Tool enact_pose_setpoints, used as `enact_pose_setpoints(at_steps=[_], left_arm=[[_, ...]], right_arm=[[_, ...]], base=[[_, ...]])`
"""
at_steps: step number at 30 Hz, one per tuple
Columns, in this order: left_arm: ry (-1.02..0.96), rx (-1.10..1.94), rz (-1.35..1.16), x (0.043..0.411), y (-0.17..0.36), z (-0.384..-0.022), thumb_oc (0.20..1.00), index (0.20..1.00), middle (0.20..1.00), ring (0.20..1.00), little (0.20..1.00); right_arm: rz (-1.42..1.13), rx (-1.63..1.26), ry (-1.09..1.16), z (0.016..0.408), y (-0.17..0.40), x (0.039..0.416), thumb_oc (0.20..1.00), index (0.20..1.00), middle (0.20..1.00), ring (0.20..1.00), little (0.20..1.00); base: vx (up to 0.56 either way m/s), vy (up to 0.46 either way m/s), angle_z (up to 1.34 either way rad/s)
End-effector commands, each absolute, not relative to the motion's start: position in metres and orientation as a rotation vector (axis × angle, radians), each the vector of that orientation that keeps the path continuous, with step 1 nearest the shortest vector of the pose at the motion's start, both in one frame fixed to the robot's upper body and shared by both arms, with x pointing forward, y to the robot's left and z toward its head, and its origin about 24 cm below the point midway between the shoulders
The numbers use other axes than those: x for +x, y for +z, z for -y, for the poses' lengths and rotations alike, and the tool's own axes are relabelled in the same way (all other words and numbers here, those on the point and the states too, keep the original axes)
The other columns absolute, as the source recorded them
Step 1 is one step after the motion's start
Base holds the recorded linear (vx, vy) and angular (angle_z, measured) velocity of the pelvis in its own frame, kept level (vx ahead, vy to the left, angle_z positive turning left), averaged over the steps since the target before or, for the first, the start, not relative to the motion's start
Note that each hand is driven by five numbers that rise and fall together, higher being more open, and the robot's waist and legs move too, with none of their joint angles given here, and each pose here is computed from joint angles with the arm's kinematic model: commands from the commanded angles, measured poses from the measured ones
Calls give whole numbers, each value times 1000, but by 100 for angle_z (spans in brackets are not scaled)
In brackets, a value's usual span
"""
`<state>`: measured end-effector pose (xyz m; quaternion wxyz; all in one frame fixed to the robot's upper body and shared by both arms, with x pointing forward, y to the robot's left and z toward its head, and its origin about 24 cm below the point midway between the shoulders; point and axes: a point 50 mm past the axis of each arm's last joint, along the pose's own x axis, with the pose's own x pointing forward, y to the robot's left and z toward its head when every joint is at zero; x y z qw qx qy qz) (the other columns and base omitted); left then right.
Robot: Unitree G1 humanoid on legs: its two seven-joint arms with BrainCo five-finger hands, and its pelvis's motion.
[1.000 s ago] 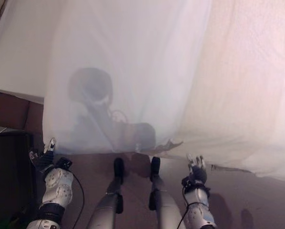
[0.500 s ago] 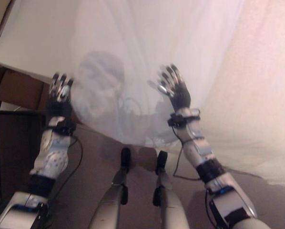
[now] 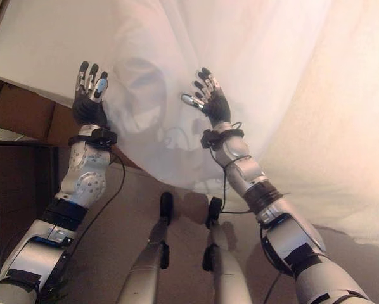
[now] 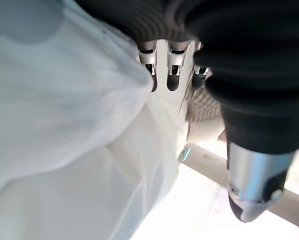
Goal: Make the bed
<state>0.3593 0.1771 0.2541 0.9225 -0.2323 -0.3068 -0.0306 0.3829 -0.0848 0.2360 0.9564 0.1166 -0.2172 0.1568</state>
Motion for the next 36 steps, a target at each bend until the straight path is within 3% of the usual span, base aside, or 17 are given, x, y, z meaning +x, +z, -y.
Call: enact_pose_setpoints(at_steps=[1,5,15,22,25,29,31,35,36], left_arm=[[-61,-482,747,352,280,-173,1000,1000,1000,1000,1000],[81,-476,778,337,261,-179,1000,1000,1000,1000,1000],[931,-640,418,259,89,-281,1000,1000,1000,1000,1000],[1251,-528,167,225,31,-319,1000,1000,1000,1000,1000],[1297,-390,125,222,31,-329,1000,1000,1000,1000,1000],[1268,-211,239,224,59,-329,1000,1000,1000,1000,1000],[1090,-125,473,226,103,-312,1000,1000,1000,1000,1000],[541,-399,730,242,160,-274,1000,1000,1000,1000,1000],[299,-500,819,246,186,-257,1000,1000,1000,1000,1000]], right_arm=[[510,250,334,71,260,378,1000,1000,1000,1000,1000],[521,217,275,77,253,375,1000,1000,1000,1000,1000],[490,288,160,105,223,365,1000,1000,1000,1000,1000],[452,397,119,110,209,364,1000,1000,1000,1000,1000],[441,416,101,108,205,364,1000,1000,1000,1000,1000],[454,399,88,111,203,361,1000,1000,1000,1000,1000],[516,370,81,121,213,357,1000,1000,1000,1000,1000],[617,337,153,130,233,349,1000,1000,1000,1000,1000],[629,352,192,129,234,346,1000,1000,1000,1000,1000]], base=[[27,-38,7],[16,-47,4],[1,-52,2],[-1,-25,3],[0,0,0],[0,0,0],[-10,-34,3],[-18,9,12],[-29,32,7]])
